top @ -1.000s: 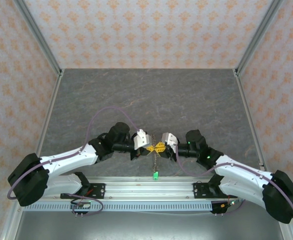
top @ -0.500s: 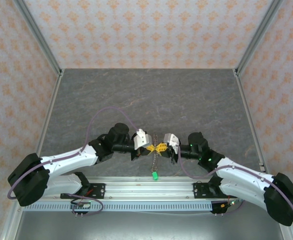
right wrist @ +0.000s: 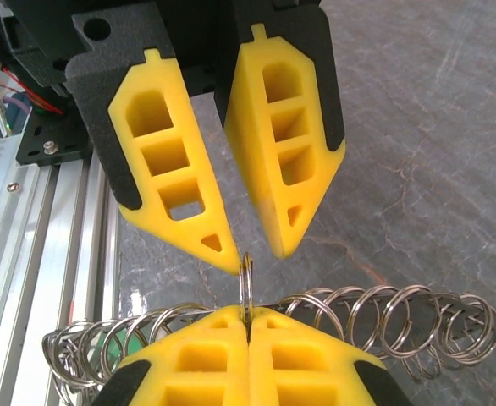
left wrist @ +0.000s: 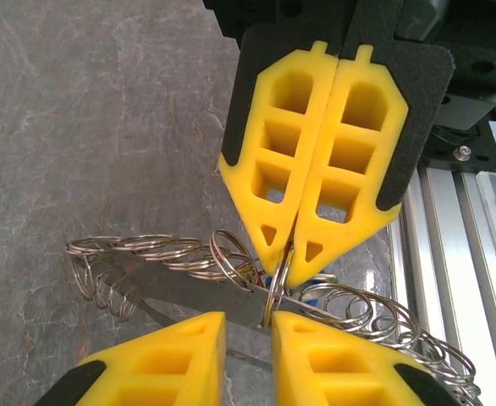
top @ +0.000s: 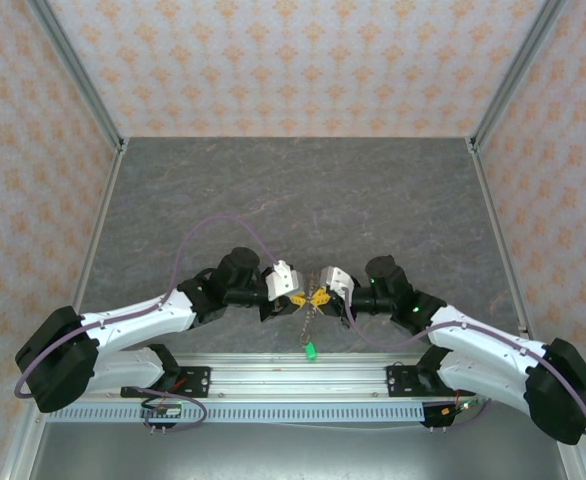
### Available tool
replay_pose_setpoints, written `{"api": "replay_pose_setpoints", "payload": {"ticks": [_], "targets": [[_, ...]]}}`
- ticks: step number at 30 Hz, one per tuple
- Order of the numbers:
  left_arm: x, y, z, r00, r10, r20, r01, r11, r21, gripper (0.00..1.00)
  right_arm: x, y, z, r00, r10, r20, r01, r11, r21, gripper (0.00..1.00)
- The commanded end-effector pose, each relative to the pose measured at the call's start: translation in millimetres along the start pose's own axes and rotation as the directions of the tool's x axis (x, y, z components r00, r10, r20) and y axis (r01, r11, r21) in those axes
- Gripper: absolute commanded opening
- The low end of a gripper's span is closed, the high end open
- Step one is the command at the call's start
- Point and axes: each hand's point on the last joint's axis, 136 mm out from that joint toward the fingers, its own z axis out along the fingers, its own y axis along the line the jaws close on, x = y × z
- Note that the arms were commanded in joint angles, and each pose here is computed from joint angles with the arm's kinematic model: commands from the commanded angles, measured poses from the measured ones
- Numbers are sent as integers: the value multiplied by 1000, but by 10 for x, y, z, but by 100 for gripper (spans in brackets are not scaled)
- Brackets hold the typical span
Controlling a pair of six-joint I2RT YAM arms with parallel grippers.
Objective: Put the keys on the keyring
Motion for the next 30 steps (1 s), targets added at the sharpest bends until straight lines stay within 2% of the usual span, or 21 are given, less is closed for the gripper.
{"api": "replay_pose_setpoints", "payload": {"ticks": [1,11,13,20,22,26,30], "targets": [[-84,-7,-62,1000,24,17,-24,1000,-8,22,-293,26,-40,996,-60,65,62,998,-25,0],[-75,-72,-17,1000,22,1,-22,999,42,27,-310,46,-25,997,-45,59,48,998,-48,0],[-118,-100,-9,1000,25,14,-26,998,64,31,-312,48,-24,997,-47,53,50,997,-51,0],[-224,-94,-23,998,39,44,-42,997,62,31,-311,46,-7,998,-57,39,59,996,-61,0],[-222,-90,-25,998,40,40,-43,997,60,30,-311,53,-3,998,-56,38,59,996,-67,0],[-165,-76,-9,999,32,12,-33,998,55,19,-374,69,-23,996,-70,59,74,995,-72,0],[-82,-45,12,1000,15,-23,-14,999,40,17,-461,99,-67,992,-80,101,87,994,-73,0]]}}
